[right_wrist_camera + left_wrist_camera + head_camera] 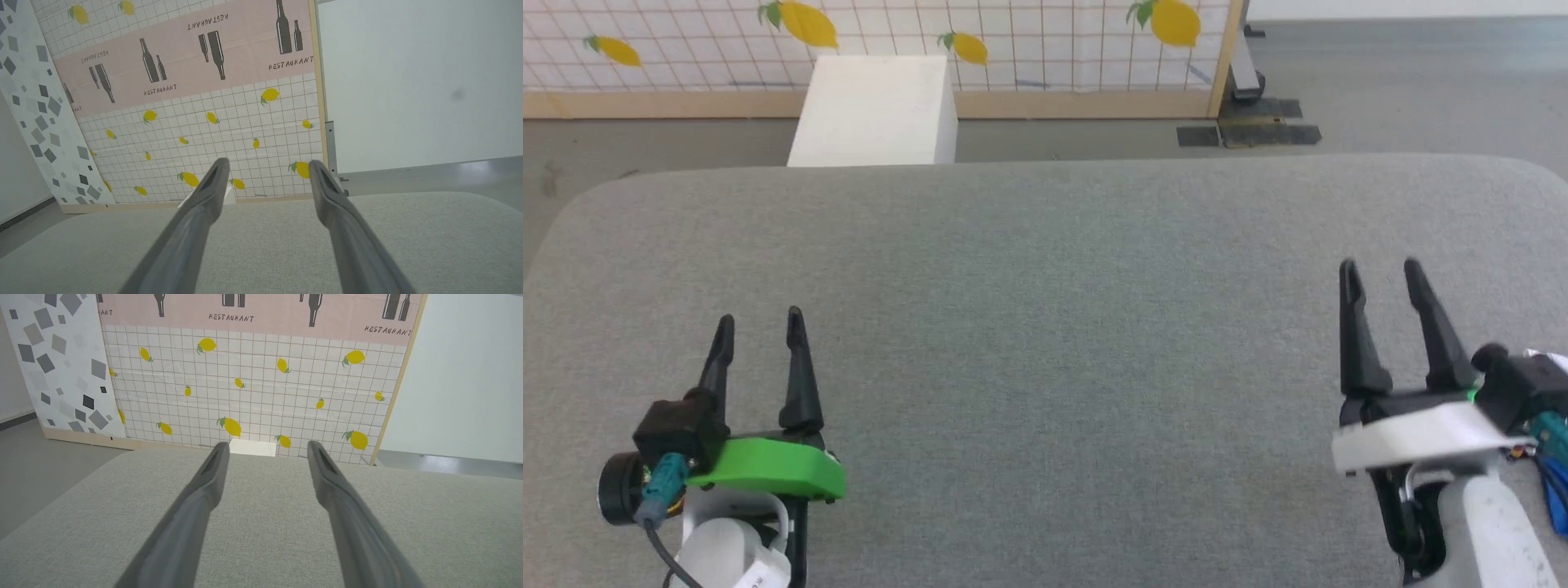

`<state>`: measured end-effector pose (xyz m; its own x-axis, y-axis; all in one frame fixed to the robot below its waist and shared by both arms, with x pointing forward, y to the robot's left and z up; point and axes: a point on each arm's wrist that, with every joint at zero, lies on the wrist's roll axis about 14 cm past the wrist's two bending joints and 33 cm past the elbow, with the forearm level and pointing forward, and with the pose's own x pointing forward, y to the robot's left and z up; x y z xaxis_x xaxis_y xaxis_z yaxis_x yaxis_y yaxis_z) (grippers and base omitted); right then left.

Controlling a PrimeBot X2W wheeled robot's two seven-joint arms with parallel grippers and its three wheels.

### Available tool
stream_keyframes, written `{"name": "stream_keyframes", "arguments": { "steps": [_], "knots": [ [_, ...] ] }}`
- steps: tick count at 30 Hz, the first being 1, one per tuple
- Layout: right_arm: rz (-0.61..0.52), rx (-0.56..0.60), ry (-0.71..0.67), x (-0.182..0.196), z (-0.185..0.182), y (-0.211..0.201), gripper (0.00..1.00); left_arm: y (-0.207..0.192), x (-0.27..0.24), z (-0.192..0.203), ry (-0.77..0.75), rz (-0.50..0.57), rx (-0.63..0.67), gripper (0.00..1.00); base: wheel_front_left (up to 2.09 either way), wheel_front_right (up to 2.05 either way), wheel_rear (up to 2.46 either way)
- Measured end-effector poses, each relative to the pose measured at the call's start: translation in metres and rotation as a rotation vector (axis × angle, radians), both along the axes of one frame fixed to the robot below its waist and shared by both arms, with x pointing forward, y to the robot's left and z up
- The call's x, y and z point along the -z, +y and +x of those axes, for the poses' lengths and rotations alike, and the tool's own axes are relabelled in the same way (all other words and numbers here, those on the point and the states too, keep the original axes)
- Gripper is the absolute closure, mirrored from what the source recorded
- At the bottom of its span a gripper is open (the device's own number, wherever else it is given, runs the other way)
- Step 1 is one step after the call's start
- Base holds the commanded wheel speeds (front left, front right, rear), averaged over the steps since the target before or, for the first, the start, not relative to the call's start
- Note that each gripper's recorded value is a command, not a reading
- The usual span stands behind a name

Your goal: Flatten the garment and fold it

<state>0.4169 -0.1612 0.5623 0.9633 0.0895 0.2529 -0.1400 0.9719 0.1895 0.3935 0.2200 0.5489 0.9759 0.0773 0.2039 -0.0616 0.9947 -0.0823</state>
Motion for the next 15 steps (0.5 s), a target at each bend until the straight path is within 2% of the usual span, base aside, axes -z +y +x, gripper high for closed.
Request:
{"name": "stream_keyframes", "arguments": {
  "steps": [5,15],
  "knots": [
    [-0.028,-0.016,0.082,0.029,-0.016,0.005,0.00,-0.011,0.008,-0.005,0.026,0.007,0.023,0.00,0.00,0.00,0.00],
    [-0.028,-0.014,0.134,0.046,-0.029,0.004,0.00,-0.022,0.021,-0.012,0.064,0.014,0.060,0.00,0.00,0.00,0.00]
  ]
}}
